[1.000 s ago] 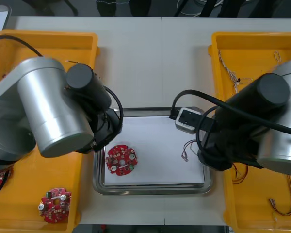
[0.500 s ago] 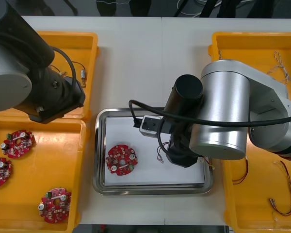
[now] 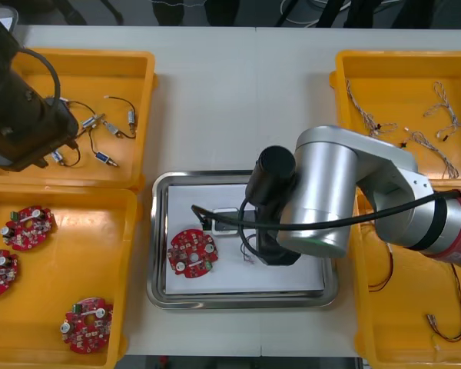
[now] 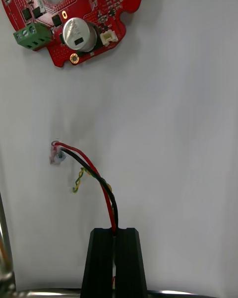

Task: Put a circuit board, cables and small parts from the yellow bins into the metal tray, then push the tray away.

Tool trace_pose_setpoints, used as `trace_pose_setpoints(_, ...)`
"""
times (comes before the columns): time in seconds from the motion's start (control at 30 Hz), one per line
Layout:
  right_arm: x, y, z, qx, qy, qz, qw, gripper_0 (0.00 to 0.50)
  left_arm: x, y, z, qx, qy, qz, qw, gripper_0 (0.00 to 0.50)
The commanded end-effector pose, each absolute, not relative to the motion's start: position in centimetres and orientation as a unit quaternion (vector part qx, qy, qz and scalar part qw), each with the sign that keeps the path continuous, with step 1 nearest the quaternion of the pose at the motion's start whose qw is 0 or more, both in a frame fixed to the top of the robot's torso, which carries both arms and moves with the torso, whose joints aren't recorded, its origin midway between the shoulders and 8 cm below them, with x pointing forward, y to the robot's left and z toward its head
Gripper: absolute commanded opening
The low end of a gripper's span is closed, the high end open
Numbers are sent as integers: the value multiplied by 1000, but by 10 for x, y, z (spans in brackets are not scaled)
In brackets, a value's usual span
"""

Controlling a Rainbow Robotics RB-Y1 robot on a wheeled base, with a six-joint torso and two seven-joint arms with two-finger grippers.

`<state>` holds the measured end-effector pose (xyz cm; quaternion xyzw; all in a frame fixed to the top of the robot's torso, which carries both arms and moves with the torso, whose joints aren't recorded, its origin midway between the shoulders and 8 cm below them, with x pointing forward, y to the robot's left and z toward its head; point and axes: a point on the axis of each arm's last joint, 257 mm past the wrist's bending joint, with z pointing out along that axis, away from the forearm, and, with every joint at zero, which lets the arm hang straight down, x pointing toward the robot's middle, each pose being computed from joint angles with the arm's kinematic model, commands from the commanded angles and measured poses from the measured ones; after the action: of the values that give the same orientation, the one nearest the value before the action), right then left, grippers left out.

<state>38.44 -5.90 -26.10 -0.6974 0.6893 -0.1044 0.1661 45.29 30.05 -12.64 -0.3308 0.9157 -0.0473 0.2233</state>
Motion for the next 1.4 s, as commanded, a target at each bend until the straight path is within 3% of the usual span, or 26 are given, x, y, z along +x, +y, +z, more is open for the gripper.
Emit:
trace_pose_setpoints(0.03, 373, -46, -275, -718, 667, -104, 167, 0, 468, 335, -95, -310, 918, -33, 247, 500)
trace_pose_setpoints(0.2, 362, -47, -292, -718, 671, -93, 161, 0, 484, 356, -85, -307, 918, -14, 249, 500)
trace_pose_setpoints(0.37, 357, -43, -305, -717, 672, -89, 162, 0, 493, 375, -88, -314, 923, -8, 221, 500)
trace_pose_setpoints(0.67, 359, -37, -320, -707, 682, -79, 172, 0, 527, 400, -96, -316, 921, -8, 229, 500)
trace_pose_setpoints(0.73, 358, -36, -321, -706, 682, -79, 173, 126, 532, 399, -100, -320, 920, -16, 224, 500)
trace_pose_setpoints(0.77, 360, -35, -320, -706, 681, -83, 176, 392, 536, 399, -101, -323, 920, -21, 222, 500)
trace_pose_setpoints(0.8, 362, -35, -319, -705, 681, -87, 179, 500, 540, 396, -103, -325, 919, -29, 221, 500)
trace_pose_setpoints(1.07, 369, -32, -308, -707, 671, -104, 200, 500, 563, 391, -117, -332, 913, -58, 229, 500)
trace_pose_setpoints(1.4, 367, -42, -269, -687, 695, -92, 190, 500, 564, 396, -147, -322, 921, -36, 215, 500)
